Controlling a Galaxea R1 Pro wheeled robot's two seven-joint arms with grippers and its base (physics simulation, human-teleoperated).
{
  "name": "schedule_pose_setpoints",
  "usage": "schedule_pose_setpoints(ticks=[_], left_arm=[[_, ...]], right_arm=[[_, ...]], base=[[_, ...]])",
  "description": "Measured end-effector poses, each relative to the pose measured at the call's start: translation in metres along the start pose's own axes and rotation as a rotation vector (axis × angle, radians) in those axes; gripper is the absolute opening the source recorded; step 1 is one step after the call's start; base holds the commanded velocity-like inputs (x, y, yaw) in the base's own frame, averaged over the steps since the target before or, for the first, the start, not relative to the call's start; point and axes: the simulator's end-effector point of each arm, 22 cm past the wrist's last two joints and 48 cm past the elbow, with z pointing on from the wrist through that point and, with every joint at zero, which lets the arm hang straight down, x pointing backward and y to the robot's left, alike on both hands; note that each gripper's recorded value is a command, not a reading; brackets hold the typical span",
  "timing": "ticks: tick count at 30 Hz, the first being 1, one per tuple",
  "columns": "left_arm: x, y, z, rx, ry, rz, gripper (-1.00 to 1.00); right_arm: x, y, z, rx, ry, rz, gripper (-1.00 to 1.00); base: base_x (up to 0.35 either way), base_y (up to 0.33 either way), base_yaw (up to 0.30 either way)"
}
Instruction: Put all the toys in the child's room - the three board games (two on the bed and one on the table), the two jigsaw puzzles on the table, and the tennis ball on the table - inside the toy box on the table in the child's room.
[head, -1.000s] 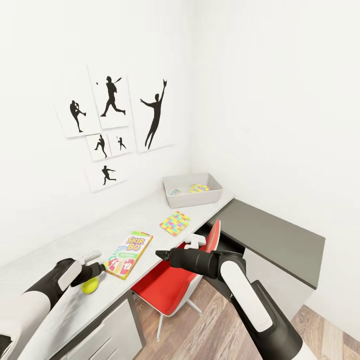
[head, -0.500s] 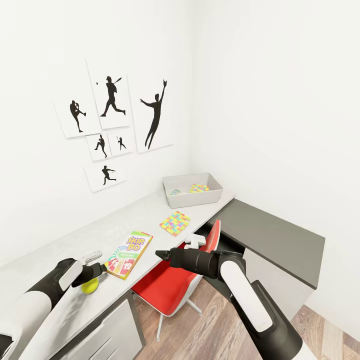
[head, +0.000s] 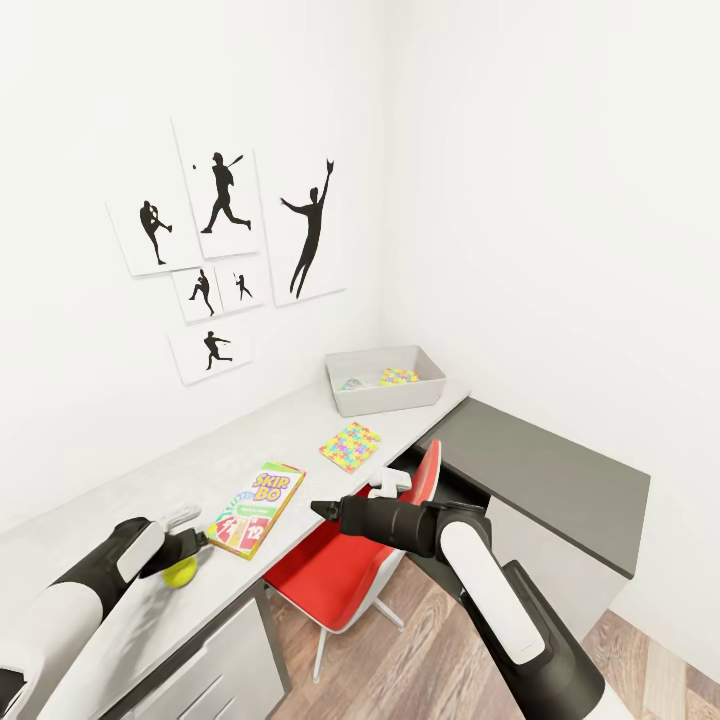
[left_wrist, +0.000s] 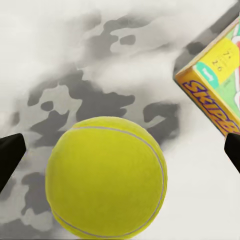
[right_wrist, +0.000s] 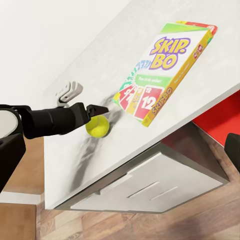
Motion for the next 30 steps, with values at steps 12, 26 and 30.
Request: schedule_pose_setpoints(ticks=[12,26,30], left_arm=[[0.000,0.006,0.000,-0.029,0.001,-0.006,1.00],[0.011,0.006,0.000,-0.029,0.048,0.004,1.00],[0.016,0.003,0.000,-0.026,0.068,0.009,1.00]], right_arm=[[0.000,0.000,0.000,0.000,0.000,0.000,1.00],[0.000,0.000,0.000,-0.001,0.001,-0.001,1.00],[0.000,0.000,0.000,-0.001,0.001,-0.001,1.00]], base=[[0.000,0.000,0.000],[0.000,0.000,0.000],[0.000,0.000,0.000]])
